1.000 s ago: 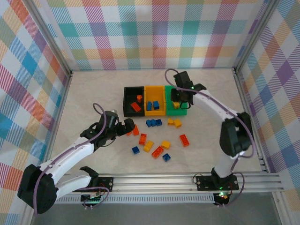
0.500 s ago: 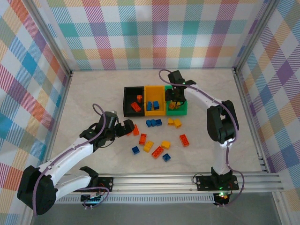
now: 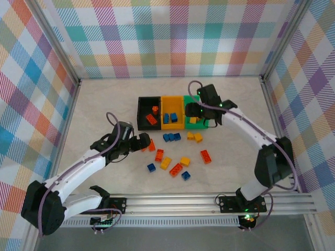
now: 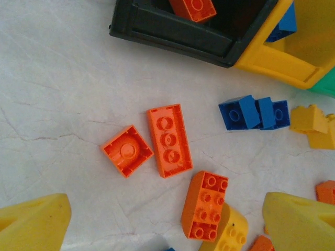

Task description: Sort the legos into containers by color

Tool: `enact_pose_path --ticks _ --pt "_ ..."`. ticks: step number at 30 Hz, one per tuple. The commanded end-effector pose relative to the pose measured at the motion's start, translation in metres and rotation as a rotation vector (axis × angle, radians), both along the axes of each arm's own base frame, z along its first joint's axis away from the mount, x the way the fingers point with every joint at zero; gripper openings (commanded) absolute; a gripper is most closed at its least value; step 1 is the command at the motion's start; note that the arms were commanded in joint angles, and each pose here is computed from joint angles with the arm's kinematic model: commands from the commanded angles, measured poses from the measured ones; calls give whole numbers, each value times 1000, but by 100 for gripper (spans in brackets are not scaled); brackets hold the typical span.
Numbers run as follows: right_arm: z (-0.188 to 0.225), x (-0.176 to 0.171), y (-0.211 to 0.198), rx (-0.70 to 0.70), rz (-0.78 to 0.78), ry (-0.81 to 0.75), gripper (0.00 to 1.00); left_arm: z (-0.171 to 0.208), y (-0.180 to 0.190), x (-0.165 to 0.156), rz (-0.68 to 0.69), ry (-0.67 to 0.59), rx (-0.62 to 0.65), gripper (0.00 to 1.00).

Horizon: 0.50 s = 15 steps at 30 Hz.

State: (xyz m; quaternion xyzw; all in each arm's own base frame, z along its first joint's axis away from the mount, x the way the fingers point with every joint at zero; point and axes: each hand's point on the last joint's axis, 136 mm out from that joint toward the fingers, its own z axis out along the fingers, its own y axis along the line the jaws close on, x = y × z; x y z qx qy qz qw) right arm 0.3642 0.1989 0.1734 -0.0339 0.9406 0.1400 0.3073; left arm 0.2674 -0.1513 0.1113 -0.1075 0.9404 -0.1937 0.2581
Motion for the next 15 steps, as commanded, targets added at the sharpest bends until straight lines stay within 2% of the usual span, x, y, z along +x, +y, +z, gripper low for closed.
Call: enact_pose_path --ticks 1,4,11,15 --pt "-15 -22 1 44 3 36 78 -14 -2 7 -30 78 57 86" --pt "-19 -32 -3 61 -4 38 77 -27 -10 18 -30 107 81 78" --pt "-25 -40 -12 38 -13 38 77 -58 3 32 -7 163 250 75" --pt "-27 -41 -14 34 -15 31 77 -74 9 30 -4 203 303 72"
